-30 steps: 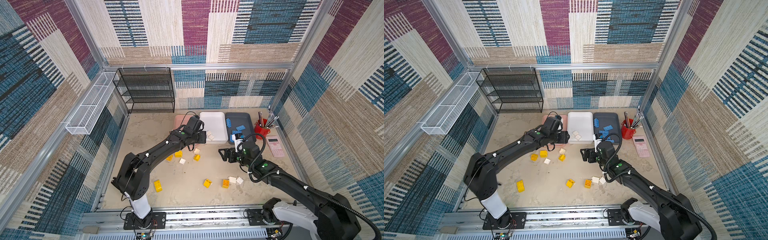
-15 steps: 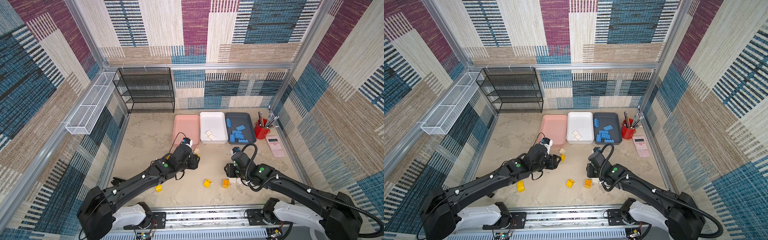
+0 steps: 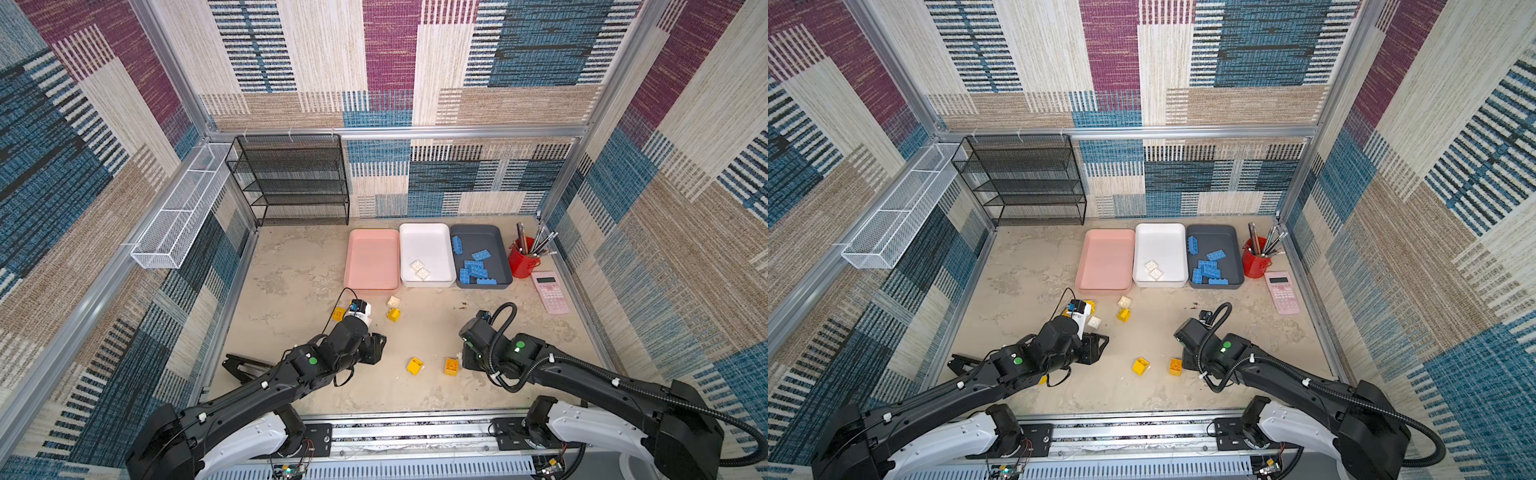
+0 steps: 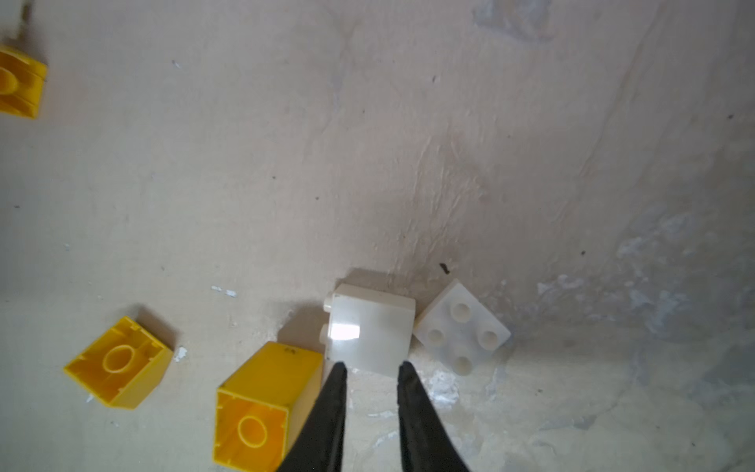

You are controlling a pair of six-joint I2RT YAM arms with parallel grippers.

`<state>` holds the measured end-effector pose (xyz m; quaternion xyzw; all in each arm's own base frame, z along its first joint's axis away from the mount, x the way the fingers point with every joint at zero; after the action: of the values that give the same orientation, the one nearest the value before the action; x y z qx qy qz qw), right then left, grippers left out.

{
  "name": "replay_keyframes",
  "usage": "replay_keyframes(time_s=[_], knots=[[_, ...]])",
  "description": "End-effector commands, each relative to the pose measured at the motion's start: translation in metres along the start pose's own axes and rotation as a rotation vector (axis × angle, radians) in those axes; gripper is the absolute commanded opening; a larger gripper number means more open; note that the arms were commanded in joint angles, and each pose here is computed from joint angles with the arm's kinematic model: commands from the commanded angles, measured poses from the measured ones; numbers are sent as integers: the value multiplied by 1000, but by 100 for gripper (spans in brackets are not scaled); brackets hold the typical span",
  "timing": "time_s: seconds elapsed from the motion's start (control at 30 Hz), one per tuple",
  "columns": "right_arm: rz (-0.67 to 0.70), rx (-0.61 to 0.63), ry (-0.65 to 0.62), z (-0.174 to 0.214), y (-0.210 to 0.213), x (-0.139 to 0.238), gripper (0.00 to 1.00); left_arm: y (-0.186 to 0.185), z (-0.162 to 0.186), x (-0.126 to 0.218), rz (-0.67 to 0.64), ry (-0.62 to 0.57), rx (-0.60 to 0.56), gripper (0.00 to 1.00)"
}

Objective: Sort the legos into containers by color
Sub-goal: 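Withdraw the left gripper while the right gripper reaches a white 2x2 brick, then grasp the white 2x2 brick with the right gripper and lift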

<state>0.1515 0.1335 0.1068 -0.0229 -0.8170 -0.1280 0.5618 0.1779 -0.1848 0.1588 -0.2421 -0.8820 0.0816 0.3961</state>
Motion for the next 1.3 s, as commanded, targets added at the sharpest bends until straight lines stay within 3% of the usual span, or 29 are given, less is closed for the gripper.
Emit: replay_keyframes(time_s=[0.0,0.2,0.3,0.77,1.27], knots=[[7,-15,2,2,4,-4,39,2,0,2,1,-29,23,53],[-19,40,19,1,24,-11,62,6,5,2,-8,-32,20,53],[9,70,28,0,29,-15,67,7,7,0,-17,-23,18,53],[63,57,-1,-1,17,-11,71,7,8,-4,-13,-21,16,53],[65,110,32,1,29,-33,66,9,9,-4,-23,-14,15,53]])
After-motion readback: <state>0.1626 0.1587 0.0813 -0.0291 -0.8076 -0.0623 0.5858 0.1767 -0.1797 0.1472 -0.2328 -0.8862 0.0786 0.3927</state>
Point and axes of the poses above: each gripper's point midway between its finger pads, its own x axis back along the fingers, its own y axis along the line the jaws close on, z = x × y, the point moved 6 cm from there along x, back along the fingers, and after that the axes turned 5 degrees about -x, right-handed, at the moved point
